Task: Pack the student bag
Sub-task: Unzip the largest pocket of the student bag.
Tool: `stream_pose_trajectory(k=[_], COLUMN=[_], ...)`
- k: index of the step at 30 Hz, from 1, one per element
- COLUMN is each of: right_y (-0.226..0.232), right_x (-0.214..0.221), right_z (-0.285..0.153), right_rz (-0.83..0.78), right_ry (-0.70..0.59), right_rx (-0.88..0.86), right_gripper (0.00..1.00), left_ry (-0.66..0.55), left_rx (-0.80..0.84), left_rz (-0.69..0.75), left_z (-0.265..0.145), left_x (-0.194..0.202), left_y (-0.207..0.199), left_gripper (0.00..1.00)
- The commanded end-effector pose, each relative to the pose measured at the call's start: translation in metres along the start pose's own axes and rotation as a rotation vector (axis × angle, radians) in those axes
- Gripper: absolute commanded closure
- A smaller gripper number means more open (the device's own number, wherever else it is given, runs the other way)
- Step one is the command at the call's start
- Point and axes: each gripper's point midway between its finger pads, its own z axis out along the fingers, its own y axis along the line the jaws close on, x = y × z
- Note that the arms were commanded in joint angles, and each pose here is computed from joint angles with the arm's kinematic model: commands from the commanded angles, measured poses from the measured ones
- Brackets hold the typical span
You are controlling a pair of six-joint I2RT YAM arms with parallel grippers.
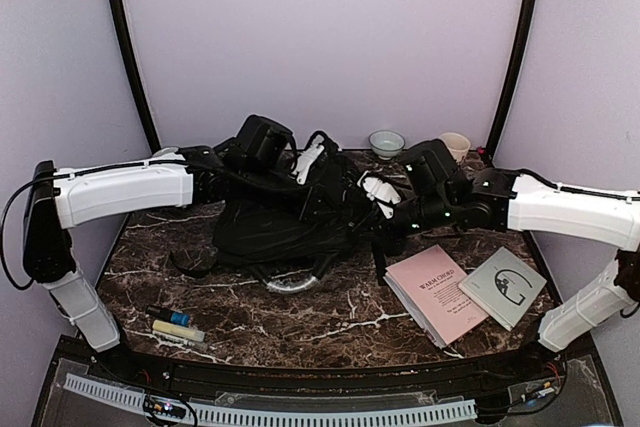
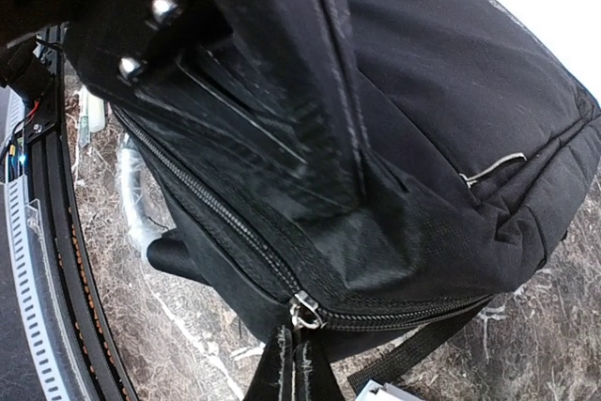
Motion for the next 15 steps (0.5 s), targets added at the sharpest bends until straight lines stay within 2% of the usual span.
stream_pose_trajectory(k=[1,5,11,15], right_y=[0.030,0.033,0.041,0.049], right_x=[-0.019,-0.033,-0.038,-0.041], right_z=[0.001,0.006,0.010,0.013], right_rz=[-0.010,0.008,0.023,0.037], right_ry=[-0.029,-0.053,-0.046,-0.080], right_rx=[-0.080,-0.083,-0.109,-0.139], right_gripper=[1.00,1.00,1.00,1.00], left_ry=[-0.082,-0.062,-0.097,-0.128], left_rx=[-0.065,-0.064,-0.062,0.066], left_rz=[-0.066,-0.134,-0.206,-0.207], left_z=[-0.004,0.008,0.015,0.015], left_x=[-0.038,-0.044,-0.063,-0.079], left_y=[0.014,0.015,0.016,-0.006], left_gripper=[1.00,1.00,1.00,1.00])
